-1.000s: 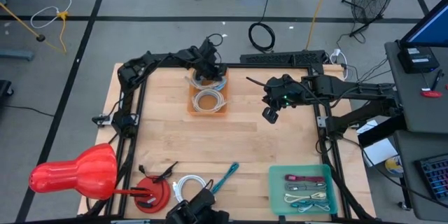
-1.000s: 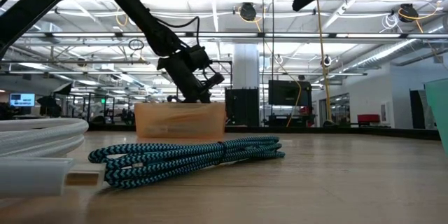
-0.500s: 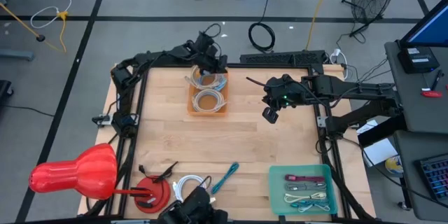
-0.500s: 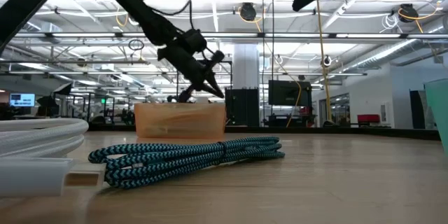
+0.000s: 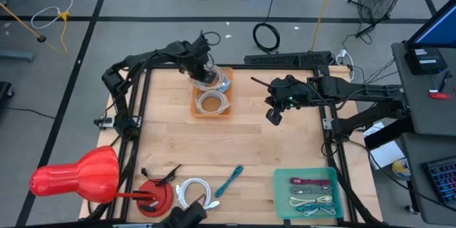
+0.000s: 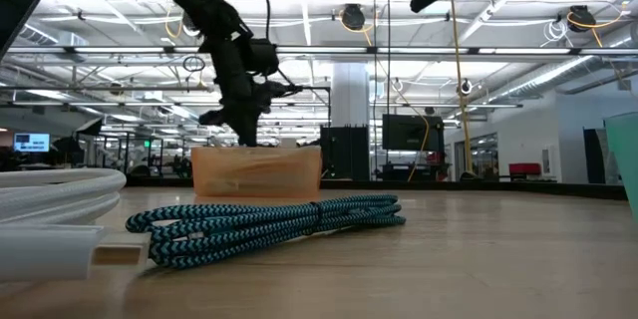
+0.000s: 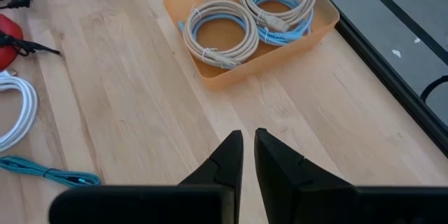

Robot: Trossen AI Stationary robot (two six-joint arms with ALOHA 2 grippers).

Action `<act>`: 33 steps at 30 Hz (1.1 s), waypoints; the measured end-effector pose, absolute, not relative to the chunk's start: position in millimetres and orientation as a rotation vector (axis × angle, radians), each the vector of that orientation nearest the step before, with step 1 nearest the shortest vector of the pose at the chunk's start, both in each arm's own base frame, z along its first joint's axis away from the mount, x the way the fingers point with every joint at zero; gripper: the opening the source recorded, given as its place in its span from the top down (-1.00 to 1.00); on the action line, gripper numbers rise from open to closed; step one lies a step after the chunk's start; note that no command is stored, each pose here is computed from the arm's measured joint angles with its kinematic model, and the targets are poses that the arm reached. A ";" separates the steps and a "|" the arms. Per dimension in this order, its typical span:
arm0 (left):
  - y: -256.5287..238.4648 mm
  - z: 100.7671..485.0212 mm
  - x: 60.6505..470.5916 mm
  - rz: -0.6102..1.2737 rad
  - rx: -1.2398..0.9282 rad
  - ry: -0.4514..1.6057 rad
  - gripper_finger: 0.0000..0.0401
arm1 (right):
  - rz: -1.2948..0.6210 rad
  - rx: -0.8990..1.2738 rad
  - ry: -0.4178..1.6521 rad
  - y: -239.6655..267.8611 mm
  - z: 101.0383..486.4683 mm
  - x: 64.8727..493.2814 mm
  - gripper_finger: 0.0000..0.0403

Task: Pick & Place USB Port
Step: Put the brown usb cable into the orange bin

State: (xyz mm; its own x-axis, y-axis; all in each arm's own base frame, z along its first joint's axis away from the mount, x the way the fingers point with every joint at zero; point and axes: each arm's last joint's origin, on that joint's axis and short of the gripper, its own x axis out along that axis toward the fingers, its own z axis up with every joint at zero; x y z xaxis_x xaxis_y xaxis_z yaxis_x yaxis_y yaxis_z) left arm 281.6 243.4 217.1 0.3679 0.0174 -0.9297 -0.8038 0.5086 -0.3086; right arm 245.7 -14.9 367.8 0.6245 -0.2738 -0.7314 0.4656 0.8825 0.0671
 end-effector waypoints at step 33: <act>212.2 215.1 324.8 0.541 -0.491 1.093 0.06 | -0.433 0.292 0.749 -15.0 370.1 248.4 0.86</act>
State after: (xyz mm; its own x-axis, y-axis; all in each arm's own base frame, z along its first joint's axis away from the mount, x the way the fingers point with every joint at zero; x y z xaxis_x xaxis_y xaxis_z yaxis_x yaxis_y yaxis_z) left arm 324.8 212.2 215.1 0.3579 0.1664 -0.9188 -0.6297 0.7696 -0.1059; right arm 248.4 -15.0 370.1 0.6513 -0.2737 -0.7078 0.4774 0.8728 0.1018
